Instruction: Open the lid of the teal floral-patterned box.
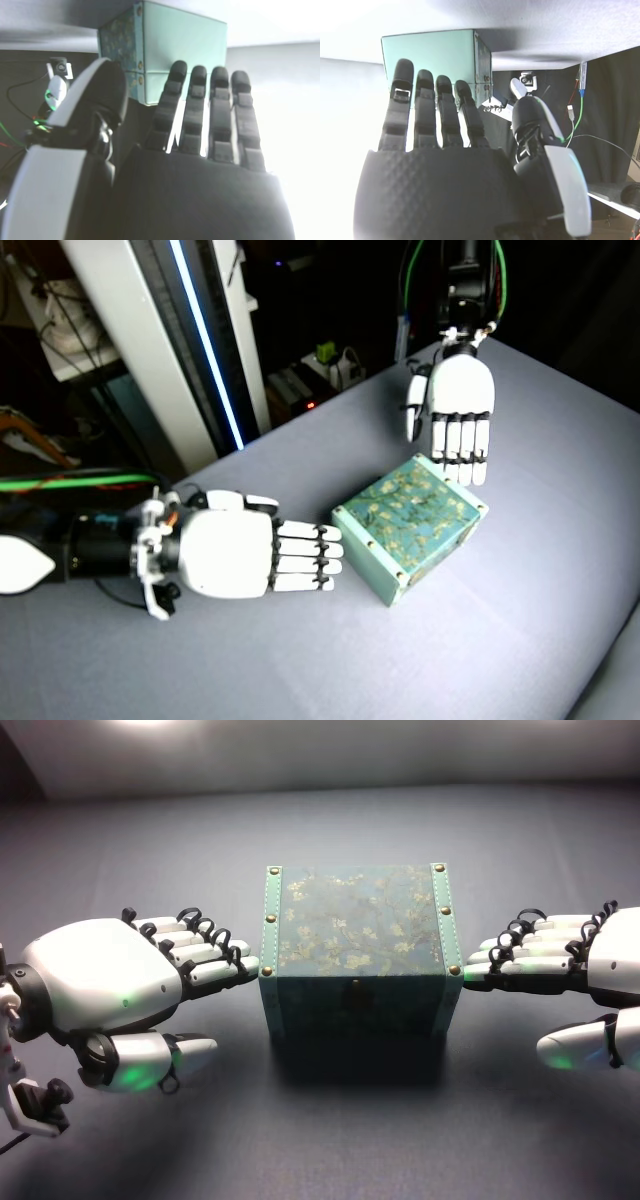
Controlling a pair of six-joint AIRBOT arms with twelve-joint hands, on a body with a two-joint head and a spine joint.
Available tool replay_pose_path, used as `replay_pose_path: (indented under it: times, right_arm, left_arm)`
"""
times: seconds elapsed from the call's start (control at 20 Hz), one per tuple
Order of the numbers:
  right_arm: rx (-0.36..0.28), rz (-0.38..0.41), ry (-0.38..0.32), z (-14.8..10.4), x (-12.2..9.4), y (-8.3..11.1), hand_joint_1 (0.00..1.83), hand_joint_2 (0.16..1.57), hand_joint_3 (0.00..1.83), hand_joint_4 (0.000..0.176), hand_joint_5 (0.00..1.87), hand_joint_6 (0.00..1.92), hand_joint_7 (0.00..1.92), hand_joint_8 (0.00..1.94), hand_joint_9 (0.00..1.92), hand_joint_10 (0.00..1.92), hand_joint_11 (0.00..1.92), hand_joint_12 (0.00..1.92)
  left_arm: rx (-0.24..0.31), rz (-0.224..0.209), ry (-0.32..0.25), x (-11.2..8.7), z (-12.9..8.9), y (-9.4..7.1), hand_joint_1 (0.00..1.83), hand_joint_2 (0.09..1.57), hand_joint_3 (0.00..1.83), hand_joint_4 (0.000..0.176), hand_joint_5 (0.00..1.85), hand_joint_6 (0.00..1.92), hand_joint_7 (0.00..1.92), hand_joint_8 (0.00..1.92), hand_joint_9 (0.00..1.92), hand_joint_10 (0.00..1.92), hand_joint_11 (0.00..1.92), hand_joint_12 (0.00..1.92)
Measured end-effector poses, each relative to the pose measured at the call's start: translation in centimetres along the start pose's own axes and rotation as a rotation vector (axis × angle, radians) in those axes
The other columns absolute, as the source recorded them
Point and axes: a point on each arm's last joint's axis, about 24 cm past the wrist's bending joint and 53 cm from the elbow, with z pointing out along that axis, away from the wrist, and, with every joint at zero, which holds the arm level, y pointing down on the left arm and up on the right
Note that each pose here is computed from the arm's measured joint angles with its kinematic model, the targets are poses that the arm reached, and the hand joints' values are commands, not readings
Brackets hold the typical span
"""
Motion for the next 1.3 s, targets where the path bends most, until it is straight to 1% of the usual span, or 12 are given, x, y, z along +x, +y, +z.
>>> replay_pose_path:
  times: [0.05, 0.2, 0.3, 0.35, 0.4, 0.5, 0.55, 0.6, 0.65, 0.75, 0.9, 1.3]
  right_arm:
    - [0.0, 0.0, 0.0, 0.0, 0.0, 0.0, 0.0, 1.43, 0.0, 0.0, 0.12, 0.0, 0.12, 0.0, 0.14, 0.0, 0.0, 0.63]
    - [0.0, -0.003, -0.001, 0.0, -0.1, 0.1, 0.0, 1.46, 0.0, 0.0, 0.1, 0.0, 0.07, 0.0, 0.02, 0.01, 0.0, 0.24]
    - [0.0, -0.003, -0.005, 0.0, -0.3, 0.0, 0.0, 1.45, 0.0, 0.0, 0.1, 0.0, 0.1, 0.0, 0.15, 0.0, 0.0, 0.63]
    - [0.0, -0.002, -0.008, -0.1, -0.4, 0.0, 0.0, 1.45, 0.0, 0.0, 0.11, 0.0, 0.11, 0.0, 0.18, 0.0, 0.0, 0.74]
    - [-0.002, 0.002, -0.014, -0.2, -0.6, 0.1, 0.0, 1.48, 0.0, 0.0, 0.11, 0.0, 0.12, 0.0, 0.25, 0.01, 0.07, 0.84]
    - [-0.012, 0.013, -0.036, -0.4, -1.3, 0.3, 0.0, 1.5, 0.0, 0.0, 0.11, 0.0, 0.15, 0.0, 0.23, 0.0, 0.04, 0.79]
    - [-0.016, 0.018, -0.044, -0.5, -1.6, 0.4, 0.0, 1.51, 0.0, 0.0, 0.1, 0.0, 0.15, 0.0, 0.32, 0.01, 0.13, 0.85]
    - [-0.02, 0.027, -0.057, -0.6, -1.9, 0.5, 0.0, 1.52, 0.01, 0.0, 0.08, 0.0, 0.09, 0.0, 0.27, 0.0, 0.1, 0.84]
    - [-0.026, 0.032, -0.064, -0.6, -2.1, 0.6, 0.0, 1.52, 0.0, 0.0, 0.06, 0.0, 0.04, 0.0, 0.16, 0.01, 0.02, 0.67]
    - [-0.039, 0.043, -0.083, -0.8, -2.6, 0.9, 0.0, 1.49, 0.0, 0.0, 0.03, 0.0, 0.01, 0.0, 0.0, 0.0, 0.0, 0.21]
    - [-0.051, 0.056, -0.111, -1.1, -3.5, 1.2, 0.0, 1.48, 0.0, 0.0, 0.04, 0.0, 0.01, 0.0, 0.02, 0.0, 0.0, 0.28]
    - [-0.072, 0.07, -0.167, -1.2, -4.7, 1.6, 0.0, 1.44, 0.0, 0.0, 0.08, 0.0, 0.07, 0.0, 0.02, 0.0, 0.01, 0.1]
  left_arm:
    - [0.002, 0.0, -0.002, 0.0, 0.0, 0.0, 0.0, 1.57, 0.13, 0.0, 0.1, 0.0, 0.07, 0.0, 0.08, 0.0, 0.08, 0.04]
    - [0.007, -0.006, -0.013, -0.4, 0.0, -0.2, 0.0, 1.57, 0.1, 0.0, 0.09, 0.0, 0.08, 0.0, 0.08, 0.01, 0.09, 0.04]
    - [0.012, -0.007, -0.026, -0.9, 0.1, -0.4, 0.0, 1.57, 0.07, 0.0, 0.1, 0.0, 0.08, 0.01, 0.09, 0.01, 0.08, 0.04]
    - [0.017, -0.008, -0.038, -1.3, 0.0, -0.5, 0.0, 1.57, 0.07, 0.0, 0.09, 0.0, 0.08, 0.0, 0.09, 0.0, 0.07, 0.04]
    - [0.02, -0.007, -0.043, -1.5, 0.0, -0.5, 0.0, 1.57, 0.07, 0.0, 0.09, 0.0, 0.08, 0.0, 0.09, 0.0, 0.06, 0.03]
    - [0.029, -0.013, -0.06, -1.9, -0.1, -0.8, 0.0, 1.57, 0.1, 0.0, 0.11, 0.01, 0.1, 0.01, 0.11, 0.01, 0.08, 0.04]
    - [0.034, -0.016, -0.066, -2.0, -0.1, -0.9, 0.0, 1.57, 0.08, 0.0, 0.1, 0.0, 0.1, 0.0, 0.1, 0.0, 0.06, 0.03]
    - [0.035, -0.018, -0.074, -2.3, -0.3, -0.9, 0.0, 1.57, 0.06, 0.0, 0.09, 0.0, 0.09, 0.0, 0.09, 0.0, 0.05, 0.03]
    - [0.04, -0.021, -0.083, -2.5, -0.3, -1.0, 0.0, 1.57, 0.06, 0.0, 0.08, 0.0, 0.07, 0.0, 0.07, 0.0, 0.05, 0.03]
    - [0.046, -0.027, -0.105, -3.2, -0.6, -1.2, 0.0, 1.57, 0.08, 0.0, 0.05, 0.0, 0.02, 0.0, 0.05, 0.0, 0.03, 0.02]
    - [0.056, -0.039, -0.133, -3.9, -0.7, -1.4, 0.0, 1.57, 0.04, 0.0, 0.05, 0.0, 0.04, 0.0, 0.07, 0.0, 0.04, 0.03]
    - [0.065, -0.062, -0.169, -4.8, -0.9, -1.5, 0.0, 1.57, 0.03, 0.0, 0.03, 0.0, 0.01, 0.0, 0.07, 0.0, 0.14, 0.07]
